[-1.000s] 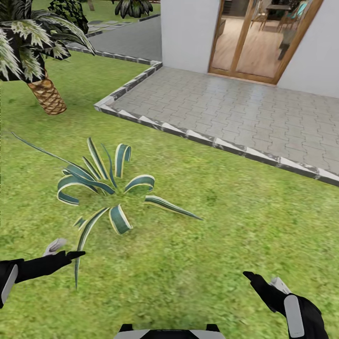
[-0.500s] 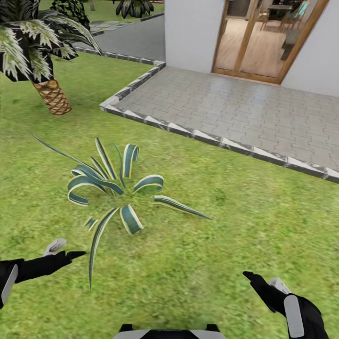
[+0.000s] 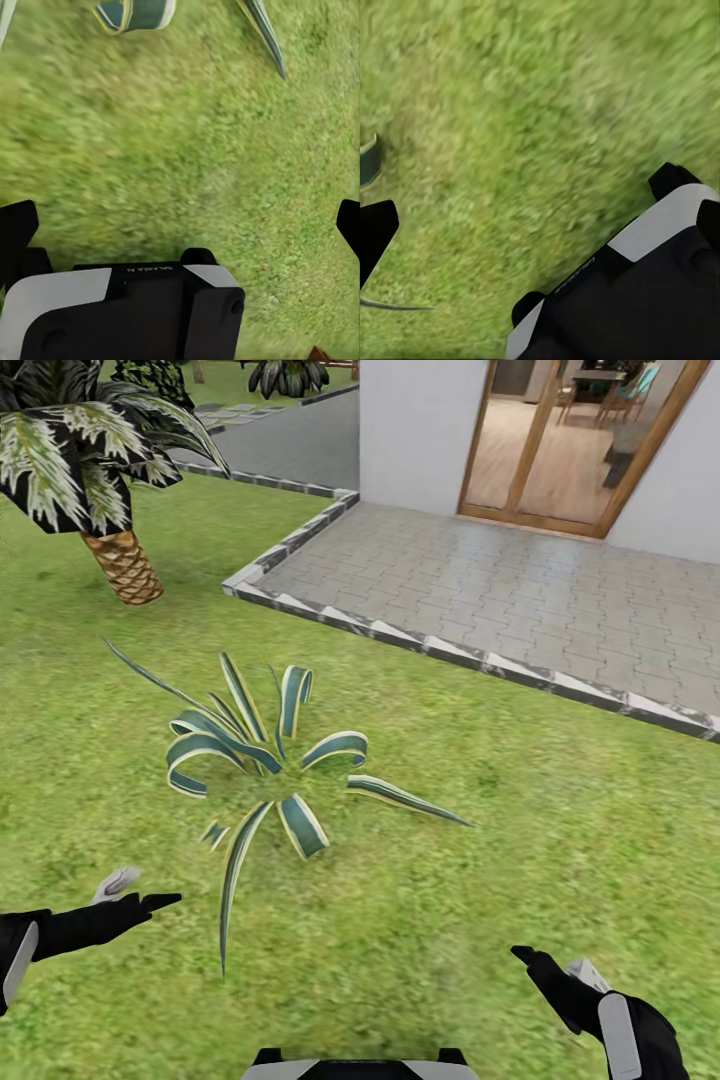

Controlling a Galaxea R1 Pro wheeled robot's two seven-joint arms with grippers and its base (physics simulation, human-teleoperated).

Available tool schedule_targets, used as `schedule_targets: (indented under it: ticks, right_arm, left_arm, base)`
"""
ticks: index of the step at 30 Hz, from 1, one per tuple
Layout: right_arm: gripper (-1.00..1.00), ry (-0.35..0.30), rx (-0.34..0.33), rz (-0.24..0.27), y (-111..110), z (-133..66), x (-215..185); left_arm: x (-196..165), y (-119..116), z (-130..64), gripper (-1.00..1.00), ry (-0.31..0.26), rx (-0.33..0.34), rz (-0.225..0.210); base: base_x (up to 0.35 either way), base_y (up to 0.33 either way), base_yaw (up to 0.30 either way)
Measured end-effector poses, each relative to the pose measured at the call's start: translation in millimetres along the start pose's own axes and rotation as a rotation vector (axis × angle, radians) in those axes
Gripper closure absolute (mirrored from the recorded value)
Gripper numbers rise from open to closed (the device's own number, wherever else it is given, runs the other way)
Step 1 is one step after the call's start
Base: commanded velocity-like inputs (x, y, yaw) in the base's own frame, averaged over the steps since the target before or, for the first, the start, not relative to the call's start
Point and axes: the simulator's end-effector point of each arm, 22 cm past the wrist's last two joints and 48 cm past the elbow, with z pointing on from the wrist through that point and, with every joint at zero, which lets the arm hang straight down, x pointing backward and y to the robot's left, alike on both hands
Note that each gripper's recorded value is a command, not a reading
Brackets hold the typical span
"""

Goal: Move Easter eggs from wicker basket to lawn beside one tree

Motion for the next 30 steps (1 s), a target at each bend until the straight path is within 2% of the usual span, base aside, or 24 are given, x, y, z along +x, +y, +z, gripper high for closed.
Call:
schedule_targets:
  ticks: [30]
  right_arm:
    - [-1.0, 0.0, 0.0, -0.001, 0.1, 0.2, 0.1]
  left_arm:
    - [-0.6, 0.6, -0.7, -1.0, -0.001, -0.001, 0.0]
  base:
    - [0.0, 0.232, 0.0]
